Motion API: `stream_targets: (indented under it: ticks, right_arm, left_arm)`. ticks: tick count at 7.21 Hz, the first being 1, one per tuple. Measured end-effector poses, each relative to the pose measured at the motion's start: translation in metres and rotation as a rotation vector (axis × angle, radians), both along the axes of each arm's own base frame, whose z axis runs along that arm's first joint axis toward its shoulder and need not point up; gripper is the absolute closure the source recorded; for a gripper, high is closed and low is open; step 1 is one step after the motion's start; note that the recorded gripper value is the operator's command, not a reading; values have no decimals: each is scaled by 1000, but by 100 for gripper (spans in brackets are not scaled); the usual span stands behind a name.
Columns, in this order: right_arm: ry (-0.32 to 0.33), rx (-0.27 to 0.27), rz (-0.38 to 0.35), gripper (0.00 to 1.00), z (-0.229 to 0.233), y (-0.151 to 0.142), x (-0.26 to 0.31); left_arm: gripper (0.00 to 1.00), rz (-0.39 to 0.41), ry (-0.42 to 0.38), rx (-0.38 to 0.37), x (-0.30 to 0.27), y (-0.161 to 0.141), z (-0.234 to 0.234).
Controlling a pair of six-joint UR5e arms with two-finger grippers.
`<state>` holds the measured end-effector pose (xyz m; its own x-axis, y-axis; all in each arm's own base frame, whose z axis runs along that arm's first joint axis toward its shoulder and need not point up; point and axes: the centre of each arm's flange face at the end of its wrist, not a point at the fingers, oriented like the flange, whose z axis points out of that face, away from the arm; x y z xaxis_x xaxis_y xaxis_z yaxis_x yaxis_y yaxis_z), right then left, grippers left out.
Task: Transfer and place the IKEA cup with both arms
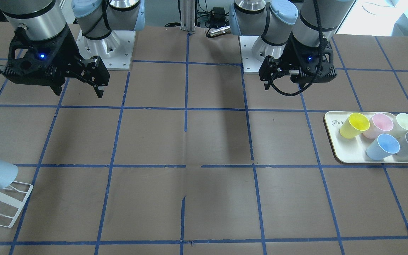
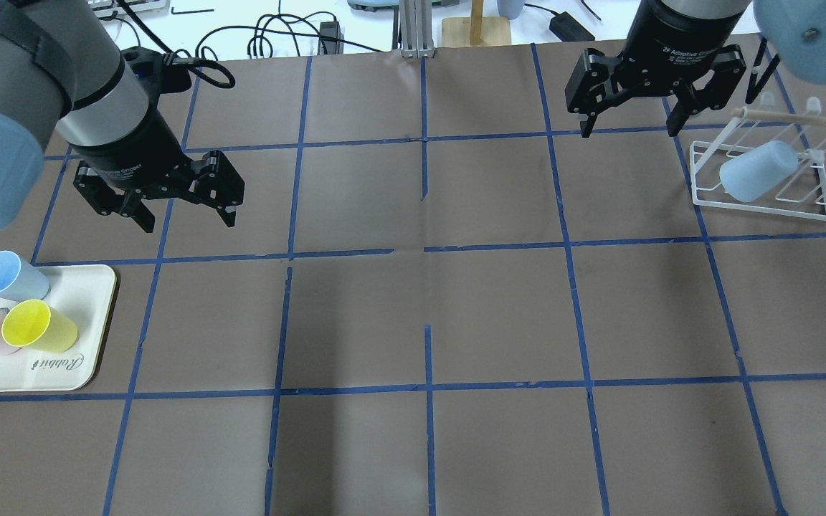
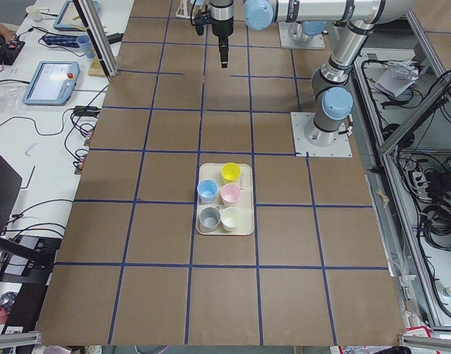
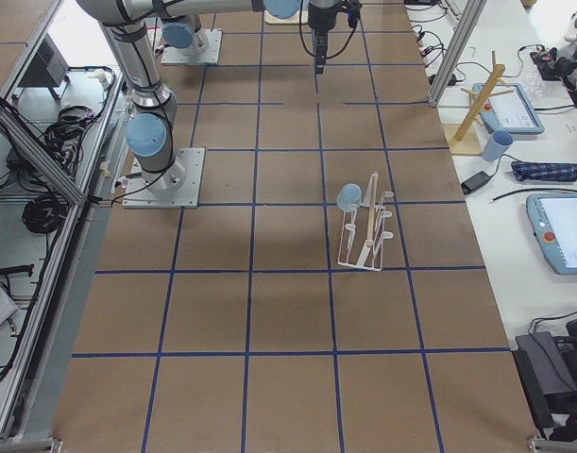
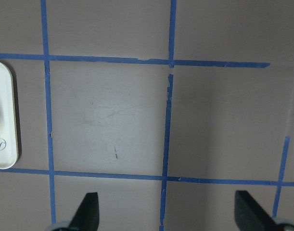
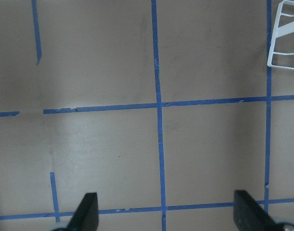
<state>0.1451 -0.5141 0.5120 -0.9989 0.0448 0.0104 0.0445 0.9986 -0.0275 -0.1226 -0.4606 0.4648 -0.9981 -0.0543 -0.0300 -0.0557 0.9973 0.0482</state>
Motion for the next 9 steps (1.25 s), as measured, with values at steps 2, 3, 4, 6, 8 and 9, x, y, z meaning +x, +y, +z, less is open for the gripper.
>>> stream_targets:
  ticks: [2,3,4,6,8,9]
  right_arm:
    - [1,0,0,0,0,0,0]
    - [2,0,0,0,0,0,-1]
    - [3,-1,0,0,0,-1,-1]
    - [0,-8,-15,0,4,-6,-16]
    - [-1,-13,-8,0,8,-15,-57]
    - [0,-12,-5,0,7,-20,-85]
  left_arm:
    - [0,0,0,-1,0,0,0]
    - [0,-1,0,-1,0,0,0]
    - [0,-1,0,-1,-1,0,0]
    - [0,-1,0,-2,-1,0,1]
    - [0,-1,1,-3,-1,0,1]
    - [0,-1,1,-2,-1,0,1]
